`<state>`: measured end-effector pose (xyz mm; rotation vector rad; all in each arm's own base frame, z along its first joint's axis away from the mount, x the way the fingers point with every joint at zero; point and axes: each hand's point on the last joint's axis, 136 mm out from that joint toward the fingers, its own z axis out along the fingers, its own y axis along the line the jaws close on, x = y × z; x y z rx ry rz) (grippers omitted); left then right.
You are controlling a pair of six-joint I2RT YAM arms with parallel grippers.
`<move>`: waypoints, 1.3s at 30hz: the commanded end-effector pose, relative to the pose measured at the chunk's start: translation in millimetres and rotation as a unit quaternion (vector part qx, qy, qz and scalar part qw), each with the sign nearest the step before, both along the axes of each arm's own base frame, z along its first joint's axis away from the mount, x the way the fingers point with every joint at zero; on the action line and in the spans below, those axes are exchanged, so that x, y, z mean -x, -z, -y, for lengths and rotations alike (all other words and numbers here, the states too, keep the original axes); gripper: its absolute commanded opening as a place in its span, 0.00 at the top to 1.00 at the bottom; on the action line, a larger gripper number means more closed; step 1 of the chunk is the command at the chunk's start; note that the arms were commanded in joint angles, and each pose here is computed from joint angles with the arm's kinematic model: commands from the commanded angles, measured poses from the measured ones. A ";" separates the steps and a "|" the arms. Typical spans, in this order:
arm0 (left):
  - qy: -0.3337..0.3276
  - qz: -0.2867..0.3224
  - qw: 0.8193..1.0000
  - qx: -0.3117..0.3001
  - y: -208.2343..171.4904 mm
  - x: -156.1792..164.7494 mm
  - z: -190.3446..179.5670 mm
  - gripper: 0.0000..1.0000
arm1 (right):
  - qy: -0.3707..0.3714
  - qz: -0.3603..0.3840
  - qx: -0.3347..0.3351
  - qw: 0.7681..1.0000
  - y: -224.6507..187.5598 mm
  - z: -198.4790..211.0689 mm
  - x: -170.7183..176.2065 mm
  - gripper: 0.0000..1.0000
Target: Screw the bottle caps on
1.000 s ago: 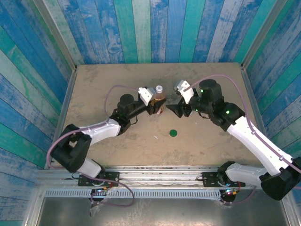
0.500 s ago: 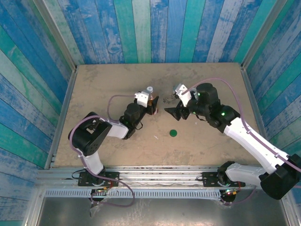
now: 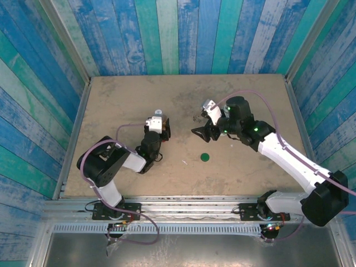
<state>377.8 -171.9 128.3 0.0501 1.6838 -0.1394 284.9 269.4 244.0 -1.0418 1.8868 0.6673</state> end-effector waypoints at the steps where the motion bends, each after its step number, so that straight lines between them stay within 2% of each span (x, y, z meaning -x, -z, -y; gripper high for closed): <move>1: -0.039 -0.006 0.999 -0.010 3.7 0.0 -16.4 0.30 | -0.009 0.001 -0.015 1.000 -7.4 -5.5 -2.0 0.16; 7: -0.030 -0.007 0.999 -0.023 0.9 -1.9 -12.9 0.16 | -0.001 0.010 -0.012 1.000 -8.5 -1.7 -3.4 0.16; 11: -0.010 -0.002 1.000 -0.025 -6.2 -1.6 -5.9 0.01 | 0.007 0.017 -0.013 1.000 -11.1 0.8 -5.3 0.16; 12: -0.006 0.000 1.000 -0.026 -7.6 -1.2 -4.8 0.06 | 0.009 0.020 -0.015 1.000 -13.0 1.1 -5.8 0.15; 13: -0.004 0.001 1.000 -0.026 -8.9 -1.3 -4.2 0.06 | 0.010 0.021 -0.017 1.000 -14.6 1.5 -6.0 0.15; 17: 0.000 0.007 1.000 -0.026 -14.1 0.2 -3.8 0.06 | 0.025 0.038 -0.022 0.999 -23.8 5.7 -9.5 0.16; 23: 0.009 0.019 0.999 -0.027 -27.3 4.8 -3.8 0.06 | 0.096 0.059 -0.045 0.993 -38.0 27.0 -26.2 0.15; 28: 0.016 0.028 0.999 -0.028 -37.3 9.5 -4.8 0.06 | 0.127 0.054 -0.058 0.989 -41.5 39.3 -33.8 0.15; 35: 0.014 0.051 0.998 -0.026 -61.0 18.1 -11.1 0.06 | 0.208 0.020 -0.088 0.974 -37.6 61.8 -55.7 0.05; 39: 0.020 0.085 0.996 0.007 -90.1 30.0 -16.4 0.06 | 0.219 0.015 -0.088 0.972 -34.3 69.9 -58.5 0.00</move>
